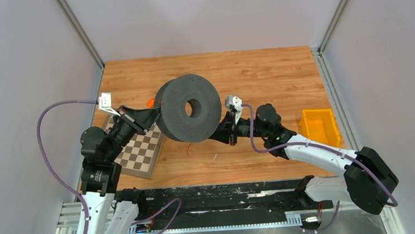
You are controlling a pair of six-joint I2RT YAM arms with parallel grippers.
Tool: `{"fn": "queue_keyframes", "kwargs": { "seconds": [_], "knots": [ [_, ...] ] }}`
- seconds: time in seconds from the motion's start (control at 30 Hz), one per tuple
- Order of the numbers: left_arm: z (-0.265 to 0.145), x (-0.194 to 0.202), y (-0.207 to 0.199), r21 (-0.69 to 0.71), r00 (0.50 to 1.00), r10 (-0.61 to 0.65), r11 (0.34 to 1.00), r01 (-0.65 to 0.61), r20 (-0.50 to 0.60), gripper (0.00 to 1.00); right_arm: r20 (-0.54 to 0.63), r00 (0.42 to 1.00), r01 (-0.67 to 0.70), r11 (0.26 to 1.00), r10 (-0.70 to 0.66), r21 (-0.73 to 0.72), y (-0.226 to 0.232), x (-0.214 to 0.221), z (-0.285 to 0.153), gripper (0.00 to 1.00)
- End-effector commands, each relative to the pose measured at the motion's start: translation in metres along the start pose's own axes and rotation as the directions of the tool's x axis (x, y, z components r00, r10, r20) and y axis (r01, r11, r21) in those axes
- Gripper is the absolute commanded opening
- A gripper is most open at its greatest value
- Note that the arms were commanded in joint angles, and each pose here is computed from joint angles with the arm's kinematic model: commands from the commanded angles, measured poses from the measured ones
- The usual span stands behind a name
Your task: Wrap the cables
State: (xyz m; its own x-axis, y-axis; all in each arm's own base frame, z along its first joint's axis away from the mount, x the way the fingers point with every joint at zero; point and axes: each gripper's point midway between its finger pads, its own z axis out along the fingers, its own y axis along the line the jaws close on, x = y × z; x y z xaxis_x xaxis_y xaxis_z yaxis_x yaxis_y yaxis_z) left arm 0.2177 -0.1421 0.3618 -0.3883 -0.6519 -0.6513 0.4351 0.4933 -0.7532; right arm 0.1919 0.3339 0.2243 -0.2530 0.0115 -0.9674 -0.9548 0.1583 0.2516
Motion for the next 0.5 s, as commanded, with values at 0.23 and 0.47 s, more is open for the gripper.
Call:
{"fn": "queue_keyframes", "kwargs": {
  "seconds": [0.23,0.47],
  "knots": [
    [0.000,-0.039,-0.010,0.117,0.955,-0.157,0.984,0.132,0.250,0.00,0.282,0.934,-0.167,0.965,0.220,-0.201,0.051,-0.081,-0.013,0.00],
    [0.004,-0.038,0.015,0.147,0.892,-0.334,0.942,0.302,0.304,0.00,0.434,0.803,-0.384,0.912,0.408,-0.146,0.020,-0.105,-0.008,0.00]
  ]
}}
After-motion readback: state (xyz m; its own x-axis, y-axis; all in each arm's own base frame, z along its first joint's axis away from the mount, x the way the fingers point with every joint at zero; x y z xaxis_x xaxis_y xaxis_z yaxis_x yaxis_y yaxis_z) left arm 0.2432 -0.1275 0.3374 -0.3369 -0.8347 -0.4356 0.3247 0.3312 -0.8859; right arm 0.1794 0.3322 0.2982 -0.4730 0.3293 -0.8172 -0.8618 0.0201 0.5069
